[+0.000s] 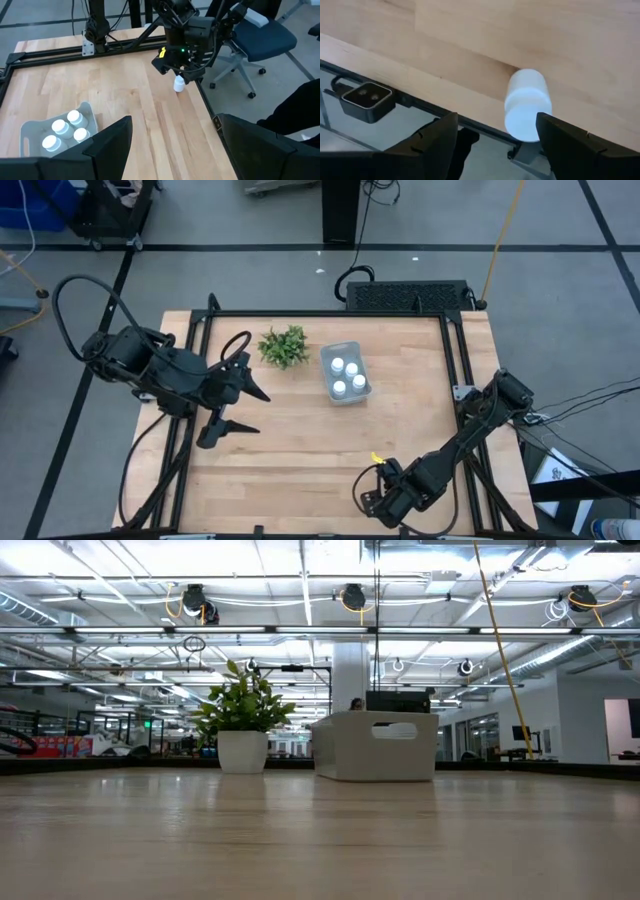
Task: Pick and place pill bottles into a basket
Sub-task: Put the white pill bottle into the gray bin
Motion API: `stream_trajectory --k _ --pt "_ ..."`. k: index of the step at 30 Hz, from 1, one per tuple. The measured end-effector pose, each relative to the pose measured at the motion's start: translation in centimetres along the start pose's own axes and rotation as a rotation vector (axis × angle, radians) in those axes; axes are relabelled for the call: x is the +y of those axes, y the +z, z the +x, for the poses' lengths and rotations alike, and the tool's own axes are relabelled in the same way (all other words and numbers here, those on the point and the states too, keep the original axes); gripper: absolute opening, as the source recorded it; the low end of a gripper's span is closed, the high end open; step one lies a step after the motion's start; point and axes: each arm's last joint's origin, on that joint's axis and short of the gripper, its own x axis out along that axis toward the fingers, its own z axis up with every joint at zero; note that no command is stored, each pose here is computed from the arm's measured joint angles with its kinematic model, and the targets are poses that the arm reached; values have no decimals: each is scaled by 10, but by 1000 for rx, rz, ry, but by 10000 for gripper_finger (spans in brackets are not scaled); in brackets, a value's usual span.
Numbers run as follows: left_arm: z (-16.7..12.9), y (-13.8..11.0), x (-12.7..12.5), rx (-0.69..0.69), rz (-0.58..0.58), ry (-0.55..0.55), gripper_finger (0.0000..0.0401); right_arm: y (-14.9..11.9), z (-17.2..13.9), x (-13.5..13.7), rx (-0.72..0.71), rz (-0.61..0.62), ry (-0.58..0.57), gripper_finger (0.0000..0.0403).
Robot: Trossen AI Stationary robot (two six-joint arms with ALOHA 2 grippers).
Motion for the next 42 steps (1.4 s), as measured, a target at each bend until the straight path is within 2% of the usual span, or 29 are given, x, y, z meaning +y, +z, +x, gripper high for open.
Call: stream_trajectory --k 10,17,24,34,38,42 --pt "0 0 0 -2 -16 0 312 -9 0 -9 -7 -14 -42 265" --pt "-1 1 0 -7 -16 3 306 -5 1 -12 -52 -30 -65 265" --pt "-1 1 0 -8 -19 4 305 -4 17 -15 -3 -33 -27 265" --pt "-1 0 0 -8 -25 4 306 -2 25 -20 28 -24 -61 265" --pt "-1 0 0 -8 -25 4 302 -1 28 -21 24 -17 -42 265" --pt "-1 0 0 -8 -25 4 301 -2 28 -19 41 -23 -33 250"
